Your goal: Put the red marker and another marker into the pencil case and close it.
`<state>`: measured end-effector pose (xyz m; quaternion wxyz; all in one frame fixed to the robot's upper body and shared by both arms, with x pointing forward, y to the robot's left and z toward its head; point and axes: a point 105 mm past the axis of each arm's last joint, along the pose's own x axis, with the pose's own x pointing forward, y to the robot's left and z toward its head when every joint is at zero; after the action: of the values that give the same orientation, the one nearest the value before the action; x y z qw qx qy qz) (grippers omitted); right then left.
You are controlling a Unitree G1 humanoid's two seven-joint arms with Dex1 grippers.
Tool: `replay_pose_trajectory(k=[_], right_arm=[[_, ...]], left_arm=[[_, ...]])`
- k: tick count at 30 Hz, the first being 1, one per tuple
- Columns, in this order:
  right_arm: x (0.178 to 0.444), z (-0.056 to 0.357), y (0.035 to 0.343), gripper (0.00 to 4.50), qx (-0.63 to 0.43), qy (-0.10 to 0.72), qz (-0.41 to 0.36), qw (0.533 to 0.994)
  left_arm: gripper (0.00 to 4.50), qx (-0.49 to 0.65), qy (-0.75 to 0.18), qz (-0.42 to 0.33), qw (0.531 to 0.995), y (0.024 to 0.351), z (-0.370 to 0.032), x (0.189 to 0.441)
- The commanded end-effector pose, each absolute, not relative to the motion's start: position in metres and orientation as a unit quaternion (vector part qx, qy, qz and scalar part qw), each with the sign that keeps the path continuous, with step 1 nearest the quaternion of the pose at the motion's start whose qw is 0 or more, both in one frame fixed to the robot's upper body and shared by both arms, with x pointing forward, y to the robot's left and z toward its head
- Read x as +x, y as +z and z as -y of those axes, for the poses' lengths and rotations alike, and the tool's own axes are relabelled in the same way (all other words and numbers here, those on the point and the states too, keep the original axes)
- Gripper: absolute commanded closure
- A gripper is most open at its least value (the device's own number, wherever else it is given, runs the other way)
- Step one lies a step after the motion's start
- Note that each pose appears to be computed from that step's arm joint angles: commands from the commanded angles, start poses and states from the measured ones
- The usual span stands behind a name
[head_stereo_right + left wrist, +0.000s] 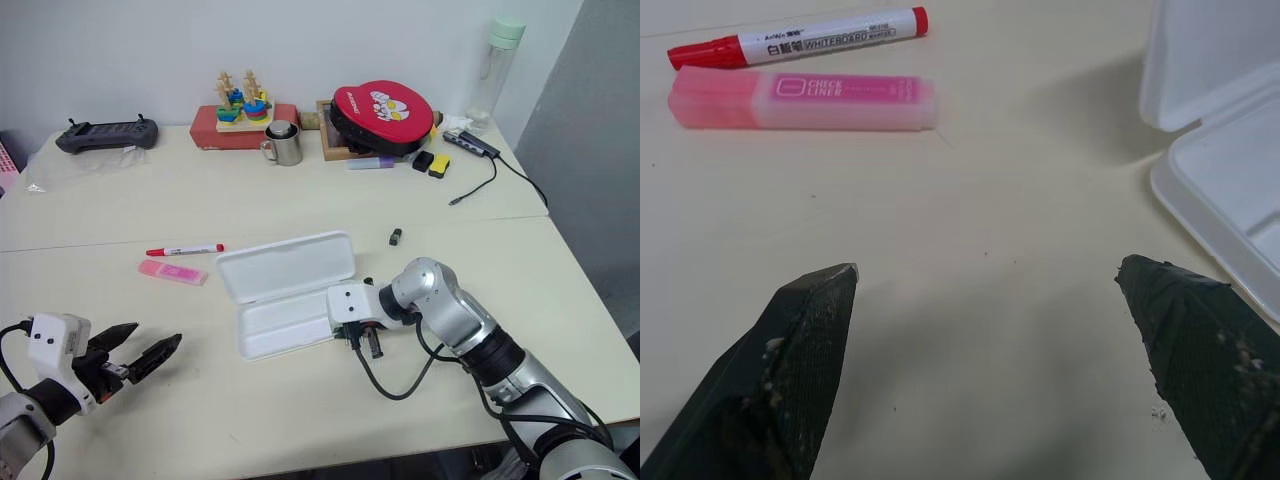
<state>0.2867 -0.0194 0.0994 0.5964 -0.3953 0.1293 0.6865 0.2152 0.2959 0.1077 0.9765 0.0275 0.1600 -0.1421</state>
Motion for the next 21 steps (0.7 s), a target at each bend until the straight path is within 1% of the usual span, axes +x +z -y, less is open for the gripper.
replay_pose_trajectory(k=[1,2,4,5,6,7,10,13,14,15,19,21], right_arm=[[0.284,0.024,0.101,4.49,-0.398,0.685,-0.131,0.596],[0.284,0.025,0.1,4.49,-0.397,0.686,-0.135,0.594],[0.281,0.026,0.1,4.08,-0.391,0.692,-0.142,0.589],[0.28,0.026,0.1,3.95,-0.39,0.694,-0.144,0.588],[0.279,0.027,0.1,3.63,-0.389,0.695,-0.146,0.586],[0.278,0.027,0.1,3.43,-0.387,0.697,-0.148,0.585],[0.276,0.028,0.105,2.64,-0.37,0.705,-0.155,0.585],[0.274,0.025,0.119,1.94,-0.34,0.714,-0.157,0.592],[0.272,0.024,0.124,1.58,-0.331,0.717,-0.157,0.593],[0.271,0.024,0.129,1.45,-0.324,0.721,-0.157,0.592],[0.272,0.025,0.145,1.45,-0.31,0.723,-0.15,0.599],[0.274,0.028,0.163,1.45,-0.293,0.722,-0.134,0.612]], left_arm=[[0.0,0.039,-0.145,-0.158,0.976,0.112,-0.298,0.214],[0.0,0.04,-0.144,-0.158,0.976,0.112,-0.299,0.214],[0.0,0.041,-0.143,-0.159,0.976,0.112,-0.299,0.213],[0.0,0.04,-0.143,-0.159,0.976,0.112,-0.299,0.213],[0.0,0.04,-0.143,-0.158,0.976,0.113,-0.299,0.213],[0.0,0.04,-0.143,-0.159,0.976,0.112,-0.299,0.213],[0.0,0.04,-0.143,-0.16,0.976,0.111,-0.299,0.211],[0.0,0.041,-0.141,-0.162,0.976,0.11,-0.3,0.212],[0.0,0.041,-0.141,-0.162,0.976,0.11,-0.3,0.212],[0.0,0.04,-0.142,-0.162,0.976,0.111,-0.301,0.212],[0.0,0.041,-0.142,-0.16,0.976,0.112,-0.301,0.214],[0.0,0.046,-0.138,-0.156,0.977,0.115,-0.302,0.215]])
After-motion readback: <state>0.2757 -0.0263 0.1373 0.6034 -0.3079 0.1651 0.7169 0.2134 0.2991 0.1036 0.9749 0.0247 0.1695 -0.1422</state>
